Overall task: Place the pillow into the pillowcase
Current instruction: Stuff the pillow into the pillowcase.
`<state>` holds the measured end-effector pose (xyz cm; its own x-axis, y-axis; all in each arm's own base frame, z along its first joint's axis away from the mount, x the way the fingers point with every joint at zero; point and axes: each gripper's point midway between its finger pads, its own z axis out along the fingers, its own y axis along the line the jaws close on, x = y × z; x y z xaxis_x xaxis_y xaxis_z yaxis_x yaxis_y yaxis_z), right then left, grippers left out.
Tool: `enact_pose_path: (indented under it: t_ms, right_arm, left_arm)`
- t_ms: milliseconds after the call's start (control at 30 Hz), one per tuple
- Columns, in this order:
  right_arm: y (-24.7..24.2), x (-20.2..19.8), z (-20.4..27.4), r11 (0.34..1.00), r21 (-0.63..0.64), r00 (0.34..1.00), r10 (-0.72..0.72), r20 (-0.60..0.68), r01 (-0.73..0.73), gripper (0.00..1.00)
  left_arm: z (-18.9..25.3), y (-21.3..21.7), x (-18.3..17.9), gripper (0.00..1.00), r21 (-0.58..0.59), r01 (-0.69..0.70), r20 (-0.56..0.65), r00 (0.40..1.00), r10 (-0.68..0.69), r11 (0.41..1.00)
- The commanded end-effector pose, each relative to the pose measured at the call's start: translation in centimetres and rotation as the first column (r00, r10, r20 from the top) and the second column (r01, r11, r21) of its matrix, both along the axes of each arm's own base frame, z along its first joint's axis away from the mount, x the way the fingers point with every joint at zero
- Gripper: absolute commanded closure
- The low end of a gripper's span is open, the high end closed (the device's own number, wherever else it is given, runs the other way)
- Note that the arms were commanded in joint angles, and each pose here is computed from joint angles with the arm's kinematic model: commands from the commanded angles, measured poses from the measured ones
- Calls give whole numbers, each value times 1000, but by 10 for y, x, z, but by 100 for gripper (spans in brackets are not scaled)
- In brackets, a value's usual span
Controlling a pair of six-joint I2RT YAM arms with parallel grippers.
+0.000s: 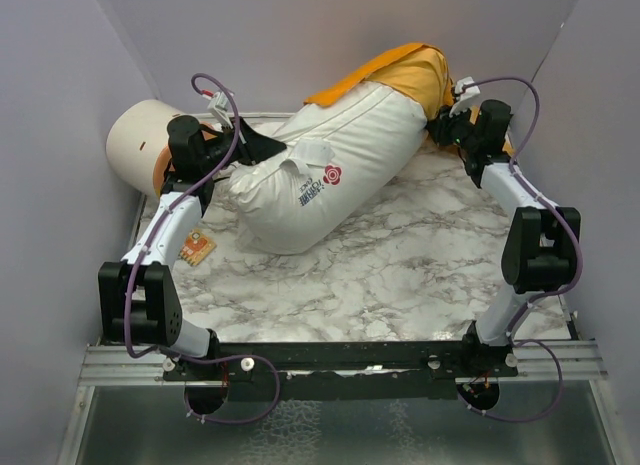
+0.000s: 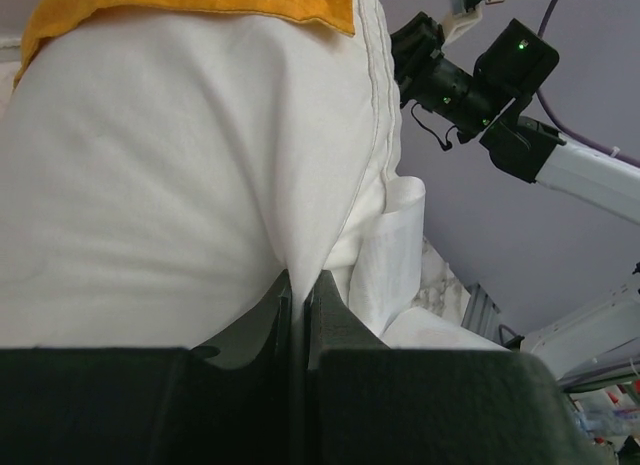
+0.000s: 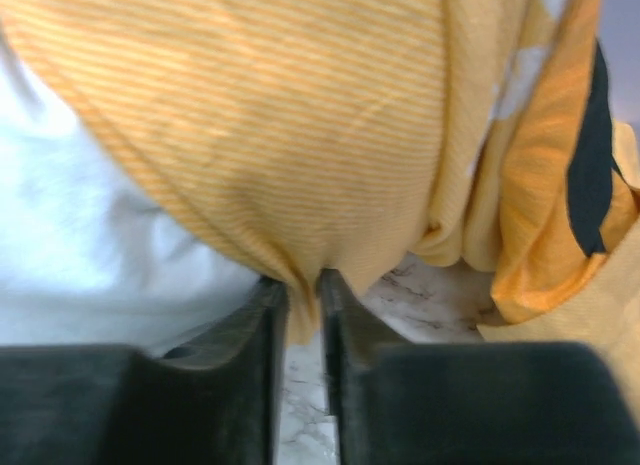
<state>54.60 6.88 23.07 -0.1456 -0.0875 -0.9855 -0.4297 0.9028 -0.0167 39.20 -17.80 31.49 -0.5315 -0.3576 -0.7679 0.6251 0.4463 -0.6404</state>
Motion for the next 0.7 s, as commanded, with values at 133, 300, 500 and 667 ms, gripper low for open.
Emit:
enact_pose_path:
  t_ms: [133,300,500,667]
  right_arm:
    - [62,-57,64,917,-6,906,396,152,-400,99]
    - [96,-128,111,741,-7,724,657,209,-671,99]
    - [112,-184,139,560,40,555,807,202,-828,99]
    - [111,-174,129,615,180,639,758,131,-767,99]
  left_arm:
    - [-20,10,13,100,54,-28,-22,999,29,998]
    - [-27,17,26,100,82,-69,-37,997,72,994]
    - [-23,21,38,100,94,-111,-31,993,114,989]
    - [-21,22,39,100,98,-114,-26,993,117,989]
